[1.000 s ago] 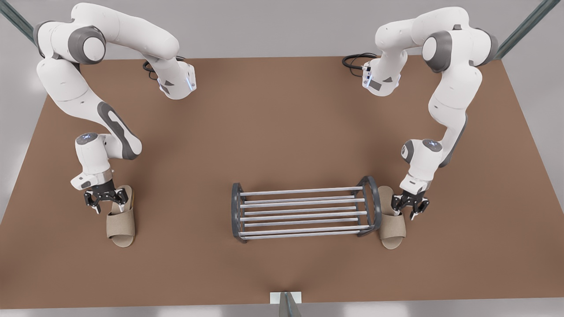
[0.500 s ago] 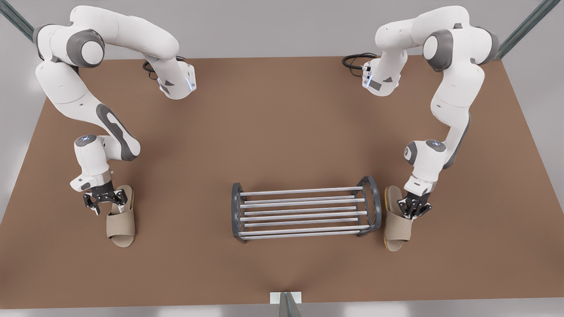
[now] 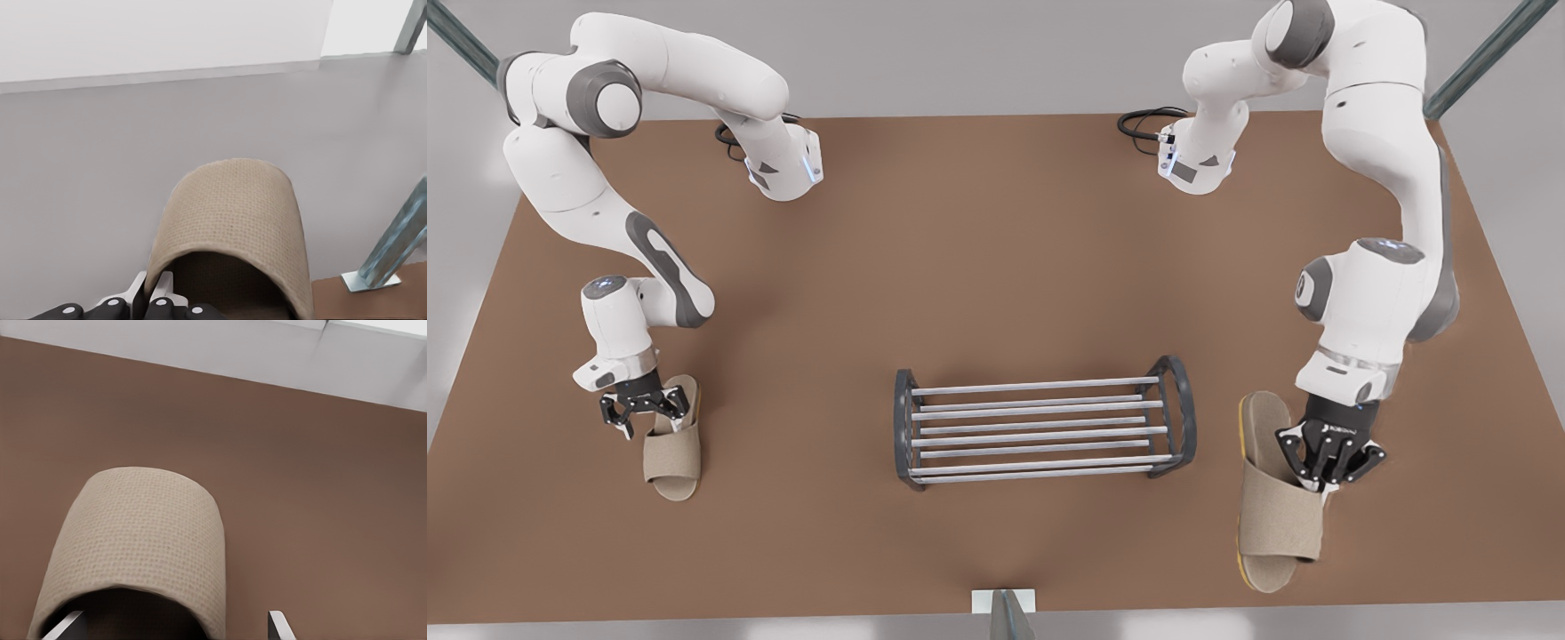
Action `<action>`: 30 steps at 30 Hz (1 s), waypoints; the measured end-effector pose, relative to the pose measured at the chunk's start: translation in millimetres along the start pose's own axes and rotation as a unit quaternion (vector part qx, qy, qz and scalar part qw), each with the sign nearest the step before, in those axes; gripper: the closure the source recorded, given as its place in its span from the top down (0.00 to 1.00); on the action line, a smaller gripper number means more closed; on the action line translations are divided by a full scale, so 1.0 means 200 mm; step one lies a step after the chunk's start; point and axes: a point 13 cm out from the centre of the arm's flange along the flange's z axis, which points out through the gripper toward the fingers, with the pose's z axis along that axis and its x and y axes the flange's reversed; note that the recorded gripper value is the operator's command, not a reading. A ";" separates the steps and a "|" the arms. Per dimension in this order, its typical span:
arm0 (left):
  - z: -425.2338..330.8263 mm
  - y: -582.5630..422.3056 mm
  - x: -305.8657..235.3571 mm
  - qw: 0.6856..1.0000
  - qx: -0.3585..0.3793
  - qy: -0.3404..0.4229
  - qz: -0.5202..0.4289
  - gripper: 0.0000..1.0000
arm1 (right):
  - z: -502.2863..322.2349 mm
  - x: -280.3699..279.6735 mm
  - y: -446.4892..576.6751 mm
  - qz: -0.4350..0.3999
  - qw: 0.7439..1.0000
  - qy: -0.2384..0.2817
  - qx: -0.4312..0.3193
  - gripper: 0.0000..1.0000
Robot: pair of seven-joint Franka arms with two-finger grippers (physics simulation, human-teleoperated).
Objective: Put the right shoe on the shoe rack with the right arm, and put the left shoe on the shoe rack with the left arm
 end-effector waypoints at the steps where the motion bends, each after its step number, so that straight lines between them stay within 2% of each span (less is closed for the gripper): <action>1: -0.03 -0.17 -0.06 1.000 0.006 0.006 0.018 0.21 | 0.01 0.00 -0.01 0.001 1.000 -0.001 0.001 1.00; 3: -0.08 -0.49 -0.08 0.998 0.012 0.028 0.051 0.21 | 0.02 -0.01 -0.03 0.003 1.000 -0.003 0.003 1.00; 8: -0.10 -1.17 0.16 0.986 -0.022 0.090 0.135 0.21 | 0.06 -0.04 -0.06 0.004 1.000 -0.009 0.007 1.00; 12: -0.02 -1.11 0.58 0.970 -0.105 0.149 0.162 0.21 | 0.08 -0.03 -0.06 0.005 1.000 -0.009 0.005 1.00; 17: -0.02 -0.91 0.81 0.965 -0.162 0.160 0.131 0.21 | 0.11 -0.03 -0.06 0.007 1.000 -0.009 0.004 0.99; 18: -0.01 -0.90 0.86 0.965 -0.167 0.161 0.125 0.21 | 0.11 -0.03 -0.06 0.007 1.000 -0.009 0.004 0.82; 19: 0.00 -0.89 0.90 0.965 -0.171 0.158 0.119 0.21 | 0.11 -0.03 -0.06 0.007 1.000 -0.009 0.004 0.71; 20: 0.01 -0.90 0.92 0.966 -0.173 0.155 0.112 0.21 | 0.11 -0.03 -0.06 0.007 1.000 -0.009 0.004 0.49; 21: 0.02 -0.91 0.94 0.968 -0.173 0.150 0.104 0.21 | 0.11 -0.02 -0.06 0.008 1.000 -0.009 0.005 0.41; 22: 0.03 -0.92 0.95 0.969 -0.173 0.147 0.094 0.21 | 0.11 -0.02 -0.07 0.010 1.000 -0.008 0.005 0.27; 23: 0.04 -0.94 0.96 0.971 -0.173 0.143 0.085 0.21 | 0.11 -0.01 -0.07 0.011 1.000 -0.009 0.005 0.21; 26: 0.06 -0.97 0.99 0.975 -0.171 0.133 0.055 0.21 | 0.11 0.00 -0.09 0.015 1.000 -0.008 0.006 0.21; 27: 0.07 -0.97 1.01 0.975 -0.172 0.130 0.048 0.29 | 0.10 0.00 -0.10 0.017 1.000 -0.008 0.008 0.21; 28: 0.07 -0.97 1.02 0.976 -0.172 0.127 0.042 1.00 | 0.09 0.00 -0.11 0.018 1.000 -0.008 0.009 0.21; 30: 0.06 -0.98 1.08 0.976 -0.175 0.127 0.038 1.00 | 0.08 0.00 -0.13 0.019 1.000 -0.009 0.011 0.21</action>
